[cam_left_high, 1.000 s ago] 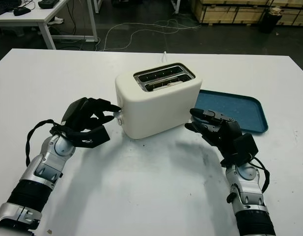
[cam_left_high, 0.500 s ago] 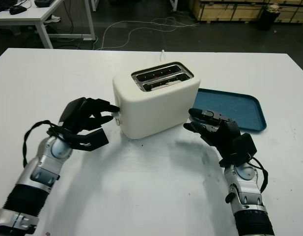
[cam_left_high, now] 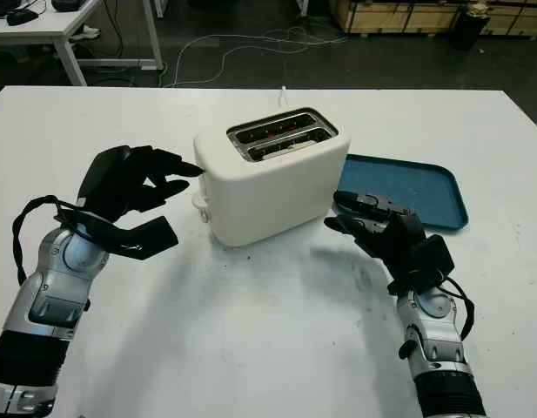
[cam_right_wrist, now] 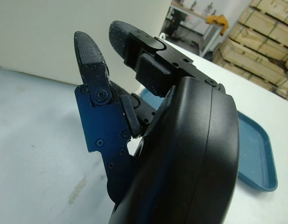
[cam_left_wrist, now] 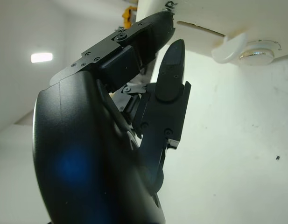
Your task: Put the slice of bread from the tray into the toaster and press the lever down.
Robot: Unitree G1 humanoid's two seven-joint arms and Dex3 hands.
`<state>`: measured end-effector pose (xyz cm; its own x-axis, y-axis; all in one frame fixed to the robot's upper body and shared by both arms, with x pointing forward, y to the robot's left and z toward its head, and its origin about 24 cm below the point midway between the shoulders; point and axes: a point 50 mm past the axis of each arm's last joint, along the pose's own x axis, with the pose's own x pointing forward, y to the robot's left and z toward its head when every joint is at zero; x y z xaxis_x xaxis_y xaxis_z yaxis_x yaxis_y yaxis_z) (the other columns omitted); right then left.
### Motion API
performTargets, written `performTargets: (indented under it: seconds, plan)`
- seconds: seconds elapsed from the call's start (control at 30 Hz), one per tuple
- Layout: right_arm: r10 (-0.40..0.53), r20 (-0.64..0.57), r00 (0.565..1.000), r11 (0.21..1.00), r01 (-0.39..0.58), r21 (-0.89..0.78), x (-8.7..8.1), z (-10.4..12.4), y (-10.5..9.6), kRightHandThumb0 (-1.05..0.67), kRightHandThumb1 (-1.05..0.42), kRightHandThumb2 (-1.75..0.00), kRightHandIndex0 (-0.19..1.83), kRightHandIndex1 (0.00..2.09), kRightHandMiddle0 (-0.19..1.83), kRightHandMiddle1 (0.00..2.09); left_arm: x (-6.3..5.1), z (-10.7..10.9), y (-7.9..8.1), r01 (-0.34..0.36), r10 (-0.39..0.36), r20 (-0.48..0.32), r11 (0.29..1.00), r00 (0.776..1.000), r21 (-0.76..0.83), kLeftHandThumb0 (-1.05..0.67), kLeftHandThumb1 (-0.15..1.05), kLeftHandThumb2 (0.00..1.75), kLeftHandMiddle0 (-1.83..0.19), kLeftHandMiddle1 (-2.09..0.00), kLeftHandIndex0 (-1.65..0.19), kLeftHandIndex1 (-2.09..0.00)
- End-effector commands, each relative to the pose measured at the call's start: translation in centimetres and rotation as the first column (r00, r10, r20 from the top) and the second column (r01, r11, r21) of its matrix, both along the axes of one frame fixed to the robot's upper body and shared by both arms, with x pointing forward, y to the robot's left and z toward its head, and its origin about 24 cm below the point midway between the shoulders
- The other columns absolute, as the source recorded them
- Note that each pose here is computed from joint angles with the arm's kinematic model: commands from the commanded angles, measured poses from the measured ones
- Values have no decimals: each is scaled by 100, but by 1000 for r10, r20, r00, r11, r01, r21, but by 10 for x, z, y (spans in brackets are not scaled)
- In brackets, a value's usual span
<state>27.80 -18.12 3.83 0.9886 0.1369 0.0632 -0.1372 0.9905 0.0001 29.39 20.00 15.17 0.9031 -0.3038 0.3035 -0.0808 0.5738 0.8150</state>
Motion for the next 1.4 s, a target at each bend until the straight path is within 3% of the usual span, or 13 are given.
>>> performTargets:
  seconds: [0.0,0.13,0.37,0.5,0.63,0.93,1.17,1.37]
  plan:
    - [1,15,1000,1000,-1,17,2,3,0,-49,-86,0,116,0,105,0,-1,6,1,12,-12,18,1000,1000,26,-18,92,4,-75,-136,-114,-4]
    - [0,15,1000,1000,0,20,1,2,0,-49,-86,0,116,0,105,0,-4,10,3,-6,6,19,1000,1000,30,-19,92,4,-74,-136,-114,-4]
    - [-31,52,998,1000,31,6,4,9,-7,-49,-85,0,115,0,105,0,-20,-5,8,-52,59,36,985,998,-167,-21,92,9,-72,-128,-113,-3]
    - [-32,113,993,999,28,38,14,30,-26,-52,-85,0,114,0,103,0,-34,-7,13,-73,88,53,968,995,-241,-24,92,9,-72,-128,-110,-2]
    - [14,171,985,1000,-14,-5,28,55,-44,-51,-86,0,107,0,98,0,-38,4,20,-73,91,70,971,993,-228,-28,92,5,-69,-139,-111,-2]
    - [99,252,963,952,-19,-304,64,119,-69,-50,-83,0,99,1,93,0,-23,34,38,-97,102,41,988,994,-121,-31,88,0,-74,-113,-115,-3]
    - [168,245,955,814,6,-581,88,144,-59,-55,-79,0,106,4,95,1,-5,55,39,-75,74,16,997,997,34,-32,82,0,-88,-94,-117,-3]
    - [234,263,936,678,37,-734,97,153,-46,-51,-78,0,108,5,98,2,11,71,33,-28,33,-29,990,999,140,-30,79,0,-93,-100,-121,-5]
